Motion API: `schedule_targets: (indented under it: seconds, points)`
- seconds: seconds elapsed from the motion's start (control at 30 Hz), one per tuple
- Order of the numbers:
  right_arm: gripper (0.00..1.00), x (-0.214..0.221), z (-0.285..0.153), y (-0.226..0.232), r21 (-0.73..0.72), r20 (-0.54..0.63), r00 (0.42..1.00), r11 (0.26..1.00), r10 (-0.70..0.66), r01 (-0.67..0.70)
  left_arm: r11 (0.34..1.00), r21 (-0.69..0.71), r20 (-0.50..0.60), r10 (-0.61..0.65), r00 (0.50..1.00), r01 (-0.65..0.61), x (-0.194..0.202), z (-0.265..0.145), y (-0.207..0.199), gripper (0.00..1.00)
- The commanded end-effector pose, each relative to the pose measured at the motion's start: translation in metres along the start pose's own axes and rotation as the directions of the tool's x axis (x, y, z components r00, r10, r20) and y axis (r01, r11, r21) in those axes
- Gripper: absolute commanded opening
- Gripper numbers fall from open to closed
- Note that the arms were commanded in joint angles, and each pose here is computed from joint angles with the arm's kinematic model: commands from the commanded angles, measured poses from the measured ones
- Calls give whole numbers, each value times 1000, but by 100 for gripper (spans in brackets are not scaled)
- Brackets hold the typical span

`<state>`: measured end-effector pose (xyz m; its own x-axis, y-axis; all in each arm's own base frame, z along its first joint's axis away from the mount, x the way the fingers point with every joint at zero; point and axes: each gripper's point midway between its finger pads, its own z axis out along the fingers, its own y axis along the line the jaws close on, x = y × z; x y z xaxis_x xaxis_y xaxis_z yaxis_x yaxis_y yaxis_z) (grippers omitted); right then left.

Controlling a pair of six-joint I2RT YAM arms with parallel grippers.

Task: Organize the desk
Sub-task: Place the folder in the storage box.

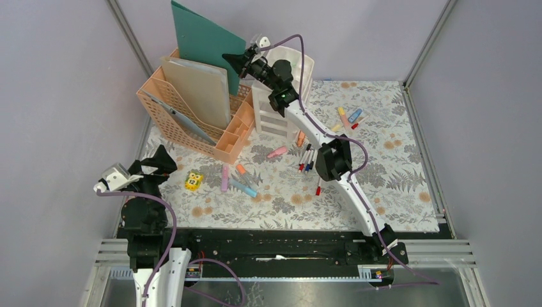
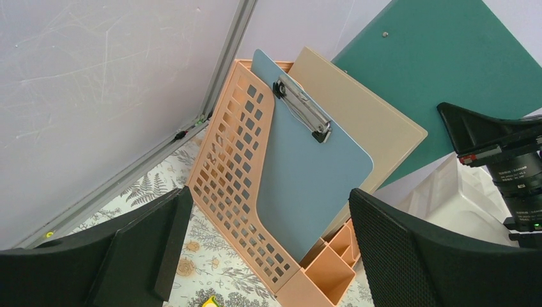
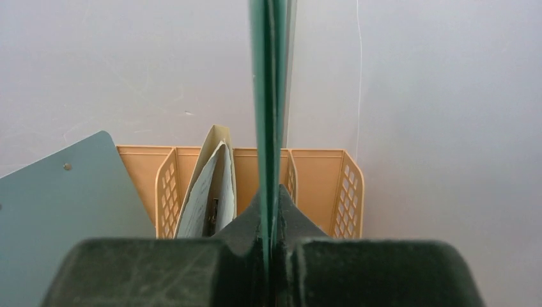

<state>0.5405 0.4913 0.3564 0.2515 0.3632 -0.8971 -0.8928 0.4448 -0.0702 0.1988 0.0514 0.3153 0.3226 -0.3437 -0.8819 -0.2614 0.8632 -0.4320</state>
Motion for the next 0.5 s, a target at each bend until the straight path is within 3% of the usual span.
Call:
schedule_targets:
  seconds: [0.0,0.23,0.47]
  points:
    - [0,4,6,28,-55,79,996,998,43,-39,1000,16,23,-12,1000,11,-6,3,-4,99]
    - [0,34,4,49,-106,-6,994,989,105,-105,1000,18,26,-12,1000,12,-6,3,-5,99]
    - [0,65,0,54,-108,-110,993,993,38,-50,1000,20,29,-13,1000,12,-7,3,-5,99]
